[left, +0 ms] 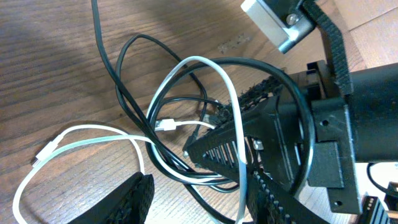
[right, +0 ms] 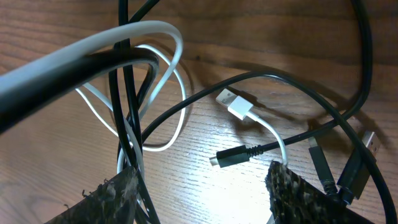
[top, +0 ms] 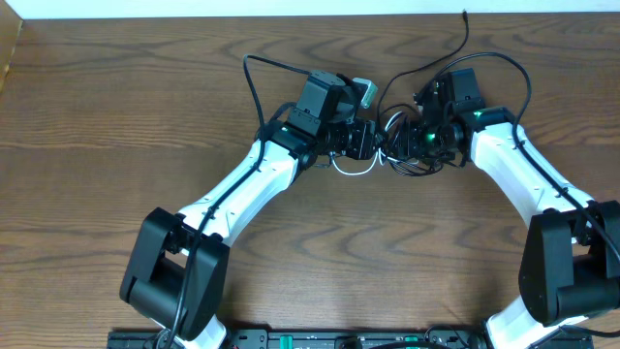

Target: Untangle cables

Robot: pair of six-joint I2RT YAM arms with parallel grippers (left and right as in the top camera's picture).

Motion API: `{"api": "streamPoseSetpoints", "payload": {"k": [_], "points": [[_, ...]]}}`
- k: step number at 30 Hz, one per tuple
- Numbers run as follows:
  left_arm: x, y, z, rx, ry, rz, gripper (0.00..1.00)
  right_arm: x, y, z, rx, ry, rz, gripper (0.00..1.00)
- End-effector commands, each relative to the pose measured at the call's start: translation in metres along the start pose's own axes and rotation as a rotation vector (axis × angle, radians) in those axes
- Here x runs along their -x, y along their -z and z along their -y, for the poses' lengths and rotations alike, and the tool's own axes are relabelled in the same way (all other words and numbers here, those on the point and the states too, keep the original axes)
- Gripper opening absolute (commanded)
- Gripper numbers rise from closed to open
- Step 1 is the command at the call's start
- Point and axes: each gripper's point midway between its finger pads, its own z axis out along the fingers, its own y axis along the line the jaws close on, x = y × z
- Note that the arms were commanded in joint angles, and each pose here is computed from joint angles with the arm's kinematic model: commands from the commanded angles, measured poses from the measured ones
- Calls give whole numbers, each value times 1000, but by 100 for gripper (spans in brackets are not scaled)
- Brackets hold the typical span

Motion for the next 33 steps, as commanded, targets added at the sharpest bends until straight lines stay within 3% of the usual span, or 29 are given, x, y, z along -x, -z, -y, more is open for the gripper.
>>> {"api": "streamPoseSetpoints", "payload": {"k": [1,9,11,13,14,20,26,33], "points": [[-7,-13,-8,18,-5,-26,51,0,-1,1,1,16,-2,63],[-21,-34,3,-6,0,-57,48,1,-2,1,2,18,1,63],[-20,-37,8,-14,-11,-52,36,1,-2,1,2,18,2,63],[-17,-37,10,-19,-7,-39,12,1,-2,1,2,17,1,63],[-14,-36,9,-21,13,-29,8,1,-2,1,2,18,2,63],[20,-5,10,-25,139,69,7,4,-1,12,-63,-21,20,61],[64,60,30,-55,155,228,8,12,0,19,-88,-36,53,61],[88,126,66,-109,149,359,7,27,3,21,-73,-32,107,61]]}}
